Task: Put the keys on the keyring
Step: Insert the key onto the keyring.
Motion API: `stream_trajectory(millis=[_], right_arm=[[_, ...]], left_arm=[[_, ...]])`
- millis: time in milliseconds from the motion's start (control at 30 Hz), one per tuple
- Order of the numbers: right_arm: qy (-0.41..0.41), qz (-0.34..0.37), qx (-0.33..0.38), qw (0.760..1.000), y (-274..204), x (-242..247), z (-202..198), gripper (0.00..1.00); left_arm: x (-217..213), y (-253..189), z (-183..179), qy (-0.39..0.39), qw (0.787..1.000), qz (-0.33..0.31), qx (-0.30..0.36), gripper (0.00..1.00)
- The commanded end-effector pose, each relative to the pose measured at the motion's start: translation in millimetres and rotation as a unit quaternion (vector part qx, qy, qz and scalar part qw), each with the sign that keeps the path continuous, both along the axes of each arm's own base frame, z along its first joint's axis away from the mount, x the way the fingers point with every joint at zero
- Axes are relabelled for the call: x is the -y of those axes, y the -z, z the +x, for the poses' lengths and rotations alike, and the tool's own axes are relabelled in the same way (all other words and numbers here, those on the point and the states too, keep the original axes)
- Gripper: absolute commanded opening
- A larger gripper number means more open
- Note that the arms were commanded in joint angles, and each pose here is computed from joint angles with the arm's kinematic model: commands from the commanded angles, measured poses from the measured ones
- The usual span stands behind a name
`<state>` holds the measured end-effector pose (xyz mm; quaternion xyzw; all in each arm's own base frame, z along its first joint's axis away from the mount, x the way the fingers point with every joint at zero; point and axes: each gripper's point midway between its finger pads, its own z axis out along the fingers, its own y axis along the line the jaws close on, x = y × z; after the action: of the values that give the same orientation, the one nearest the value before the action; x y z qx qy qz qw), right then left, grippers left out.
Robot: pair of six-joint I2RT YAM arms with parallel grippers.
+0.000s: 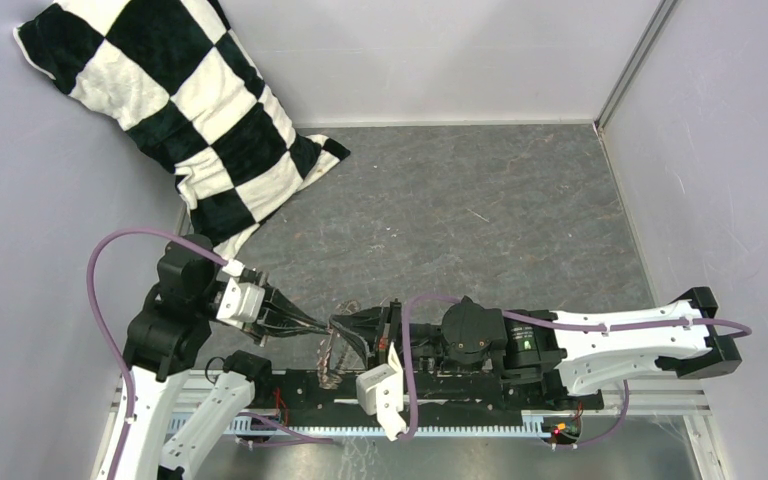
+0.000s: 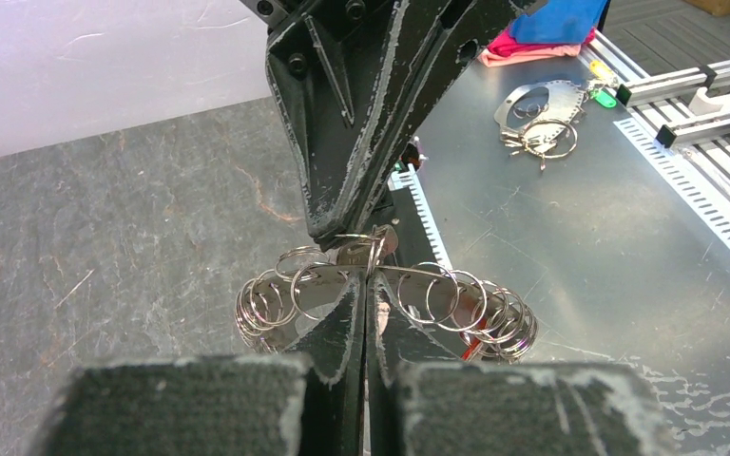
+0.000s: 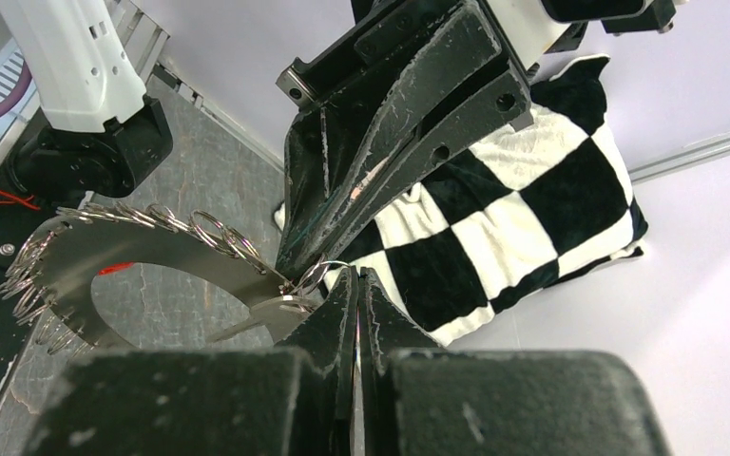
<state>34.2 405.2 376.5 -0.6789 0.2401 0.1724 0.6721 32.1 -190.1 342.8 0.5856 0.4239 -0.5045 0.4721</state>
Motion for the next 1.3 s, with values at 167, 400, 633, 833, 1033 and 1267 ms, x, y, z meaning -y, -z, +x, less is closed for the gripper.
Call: stream_trajectory(millis=[167, 400, 633, 833, 1033, 1267], right_arm=[[-0.027, 0.048, -0.031, 0.998, -30.8, -8.0, -4.5, 0.01], [-0.033, 0.047, -0.033, 0.998, -30.2, -12.0, -6.9, 0.01], [-0.02, 0.061, -0.025, 0.998, -28.4, -8.6, -1.6, 0.01], [-0.007, 0.065, -0.043, 0.997, -29.5, -8.8, 4.1, 0.36], [-0.006, 0.066, -0.059, 0.996, -31.9, -4.8, 7.1, 0.47], [-0.015, 0.081, -0.077, 0.994, -51.5, 3.1, 7.8, 0.52]], left_arm=[[-1.3, -9.6, -8.9, 0.019, 0.999, -0.017, 0.034, 0.02], [-0.9, -10.2, -7.6, 0.018, 0.999, -0.016, 0.029, 0.02], [-2.3, -8.4, -12.0, 0.017, 0.999, -0.017, 0.033, 0.02], [-3.2, -9.8, -16.2, 0.023, 0.999, -0.021, 0.042, 0.02], [-3.8, -9.6, -17.9, 0.024, 0.998, -0.022, 0.046, 0.02], [-3.6, -8.8, -17.3, 0.024, 0.998, -0.022, 0.046, 0.02]])
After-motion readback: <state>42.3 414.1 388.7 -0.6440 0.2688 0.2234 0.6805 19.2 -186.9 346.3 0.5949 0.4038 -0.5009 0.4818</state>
